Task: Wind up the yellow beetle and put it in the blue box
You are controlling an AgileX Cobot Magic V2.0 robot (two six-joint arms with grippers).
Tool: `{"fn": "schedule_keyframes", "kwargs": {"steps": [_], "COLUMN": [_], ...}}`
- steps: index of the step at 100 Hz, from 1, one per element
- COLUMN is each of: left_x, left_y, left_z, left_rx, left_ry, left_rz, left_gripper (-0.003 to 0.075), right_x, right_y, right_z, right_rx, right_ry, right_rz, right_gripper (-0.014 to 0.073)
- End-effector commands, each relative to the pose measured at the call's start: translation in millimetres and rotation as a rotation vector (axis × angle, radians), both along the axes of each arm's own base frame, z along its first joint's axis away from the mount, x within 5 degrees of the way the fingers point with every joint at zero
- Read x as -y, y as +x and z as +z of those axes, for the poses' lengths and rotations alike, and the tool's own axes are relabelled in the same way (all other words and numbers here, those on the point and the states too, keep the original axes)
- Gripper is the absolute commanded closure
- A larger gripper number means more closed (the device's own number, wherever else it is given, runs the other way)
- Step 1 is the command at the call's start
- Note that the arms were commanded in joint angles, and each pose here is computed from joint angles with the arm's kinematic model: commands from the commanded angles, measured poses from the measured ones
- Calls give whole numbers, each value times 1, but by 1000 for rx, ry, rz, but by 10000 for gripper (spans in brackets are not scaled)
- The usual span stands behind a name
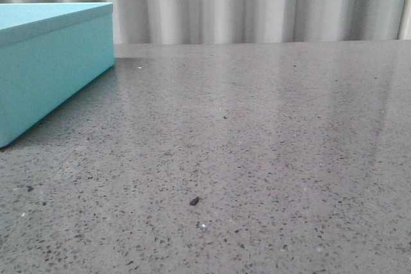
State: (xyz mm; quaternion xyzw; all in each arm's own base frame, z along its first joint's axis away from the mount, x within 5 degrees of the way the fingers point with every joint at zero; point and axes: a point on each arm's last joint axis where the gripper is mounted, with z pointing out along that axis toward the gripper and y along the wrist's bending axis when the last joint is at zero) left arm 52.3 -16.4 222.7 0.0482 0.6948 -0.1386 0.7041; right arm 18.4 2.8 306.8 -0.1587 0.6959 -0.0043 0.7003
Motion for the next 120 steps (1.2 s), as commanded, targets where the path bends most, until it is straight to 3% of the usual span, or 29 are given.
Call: {"fn": "schedule_keyframes", "kwargs": {"steps": [1,27,77,120], "left_x": [-4,-4,-5,-5], "left_y": [1,1,1,1], "left_z": [5,-20,-19,-19], "left_rx": [78,59,74,71], "left_ry": [31,140,145,145], "left_rz": [54,61,71,69], "left_gripper": [682,682,682,682], "right_x": [-1,-5,-2,-1], "right_y": [3,20,41,38], "right_z": [5,-24,-124,-135], "right_rx": [55,101,-153,-265], "right_ry": [-4,4,-38,-54], "right_rz": [-1,4,-133,-143], "right_gripper": [649,649,649,649]}}
